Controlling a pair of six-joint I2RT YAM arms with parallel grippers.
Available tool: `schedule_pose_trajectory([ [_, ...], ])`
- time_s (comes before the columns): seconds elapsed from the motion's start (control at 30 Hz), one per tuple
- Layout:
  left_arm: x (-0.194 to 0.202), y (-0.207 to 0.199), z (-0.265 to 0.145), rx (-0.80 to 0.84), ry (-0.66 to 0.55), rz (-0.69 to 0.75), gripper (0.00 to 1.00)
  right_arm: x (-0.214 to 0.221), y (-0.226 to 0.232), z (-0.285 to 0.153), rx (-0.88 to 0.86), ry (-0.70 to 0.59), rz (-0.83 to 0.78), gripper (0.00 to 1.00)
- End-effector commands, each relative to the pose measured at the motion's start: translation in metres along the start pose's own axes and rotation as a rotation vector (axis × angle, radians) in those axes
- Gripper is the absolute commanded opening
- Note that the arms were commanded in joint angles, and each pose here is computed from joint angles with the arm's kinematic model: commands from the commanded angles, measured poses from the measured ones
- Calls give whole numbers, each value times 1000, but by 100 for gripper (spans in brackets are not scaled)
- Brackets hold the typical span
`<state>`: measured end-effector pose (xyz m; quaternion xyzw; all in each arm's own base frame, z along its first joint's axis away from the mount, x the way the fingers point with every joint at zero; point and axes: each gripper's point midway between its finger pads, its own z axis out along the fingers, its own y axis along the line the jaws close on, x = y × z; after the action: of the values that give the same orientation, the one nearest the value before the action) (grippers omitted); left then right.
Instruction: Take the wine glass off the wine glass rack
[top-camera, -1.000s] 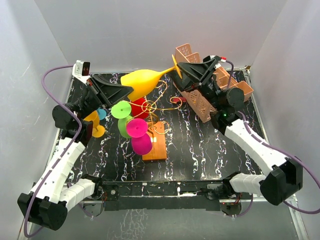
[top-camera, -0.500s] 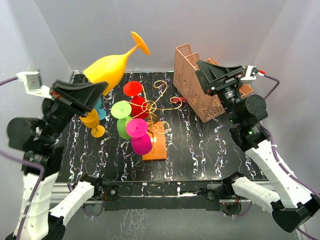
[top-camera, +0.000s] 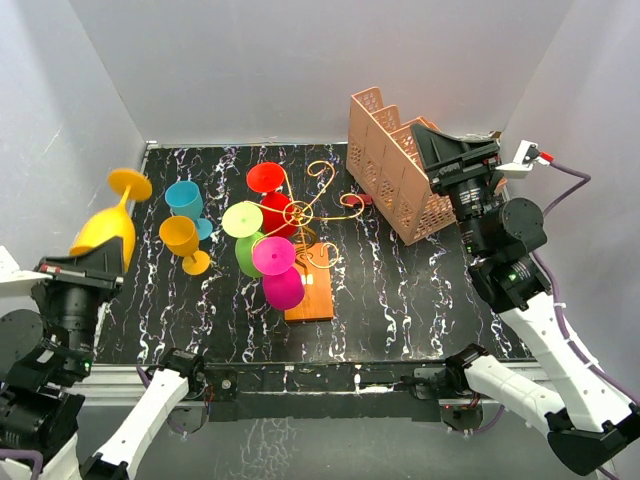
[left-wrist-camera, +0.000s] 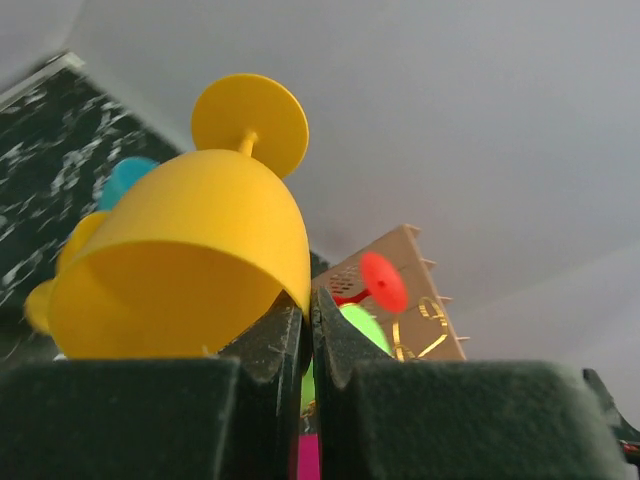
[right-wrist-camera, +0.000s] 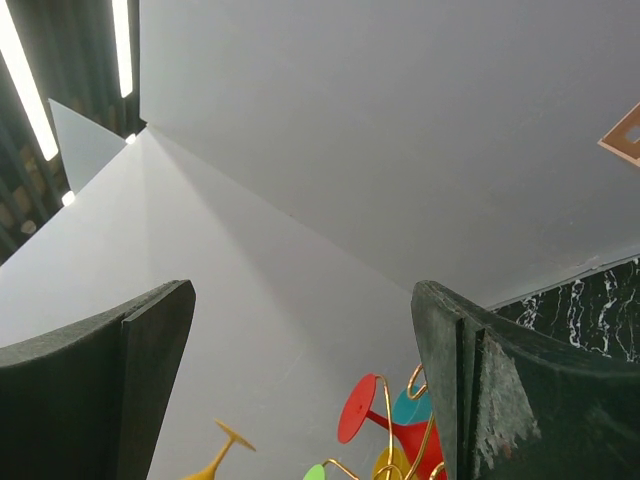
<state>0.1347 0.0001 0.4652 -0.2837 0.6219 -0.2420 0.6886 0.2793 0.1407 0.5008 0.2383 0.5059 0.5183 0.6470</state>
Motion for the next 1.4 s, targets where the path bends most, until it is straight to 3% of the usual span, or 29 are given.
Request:
schedule_pose_trajectory([
  [0.0,31,72,-20,-327,95,-6,0,4,-5,2,4,4,-23,98],
  [0.2,81,125,-39,-574,303,77,0,13,-15,3,23,27,-14,98],
  [0.37,120,144,-29,-578,424,190,0,11,-17,0,27,19,-20,98],
  [0.73,217,148,16,-491,845,371,0,-1,-22,-10,66,-17,-72,98],
  [1.03,219,167,31,-572,948,550,0,-7,-28,-16,96,-36,-105,98],
  [1.37,211,187,53,-608,991,520,0,-4,-33,-17,108,-24,-124,98],
])
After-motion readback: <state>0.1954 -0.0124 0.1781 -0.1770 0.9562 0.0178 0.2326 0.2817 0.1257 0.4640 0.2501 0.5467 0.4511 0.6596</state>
